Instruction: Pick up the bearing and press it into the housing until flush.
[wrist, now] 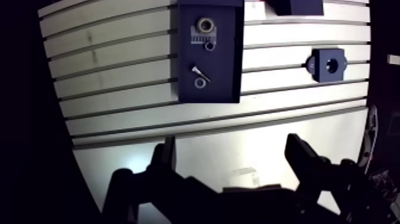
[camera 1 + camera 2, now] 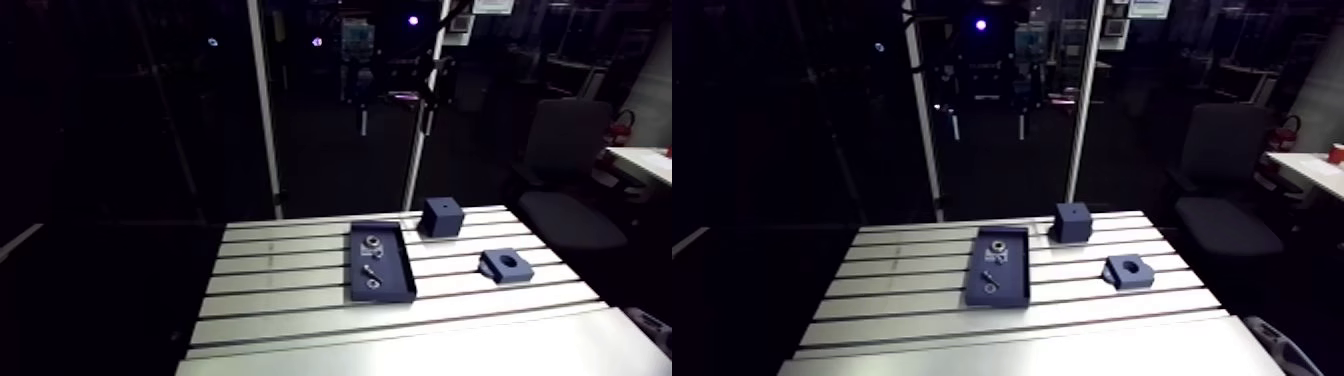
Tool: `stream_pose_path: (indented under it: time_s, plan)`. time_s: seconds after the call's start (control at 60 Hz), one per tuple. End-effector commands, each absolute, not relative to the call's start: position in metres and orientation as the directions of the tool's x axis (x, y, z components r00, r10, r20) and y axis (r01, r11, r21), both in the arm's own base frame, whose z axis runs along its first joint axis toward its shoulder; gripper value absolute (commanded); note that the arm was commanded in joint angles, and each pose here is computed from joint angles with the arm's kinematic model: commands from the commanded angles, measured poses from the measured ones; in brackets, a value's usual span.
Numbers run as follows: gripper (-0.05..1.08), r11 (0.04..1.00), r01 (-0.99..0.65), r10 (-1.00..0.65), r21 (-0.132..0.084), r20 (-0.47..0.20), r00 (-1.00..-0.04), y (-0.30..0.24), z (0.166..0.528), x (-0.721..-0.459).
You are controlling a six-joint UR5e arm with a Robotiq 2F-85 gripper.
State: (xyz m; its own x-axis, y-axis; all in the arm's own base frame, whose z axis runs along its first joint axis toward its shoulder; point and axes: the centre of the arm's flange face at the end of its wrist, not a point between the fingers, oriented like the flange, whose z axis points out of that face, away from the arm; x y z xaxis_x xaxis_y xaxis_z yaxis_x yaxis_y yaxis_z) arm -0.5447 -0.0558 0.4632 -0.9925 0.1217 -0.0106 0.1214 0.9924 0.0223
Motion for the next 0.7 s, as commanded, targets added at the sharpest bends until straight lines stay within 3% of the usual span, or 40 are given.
stream_pose_path:
  time_s: [0.017, 0.7]
  plan:
    - [0.0, 0.998, 0.056, 0.056, -0.013, -0.029, -0.998, -0.0756, 0.4659, -0.5376]
    - [0.0, 0.998, 0.056, 0.056, -0.008, -0.021, -0.998, -0.0751, 0.4703, -0.5379]
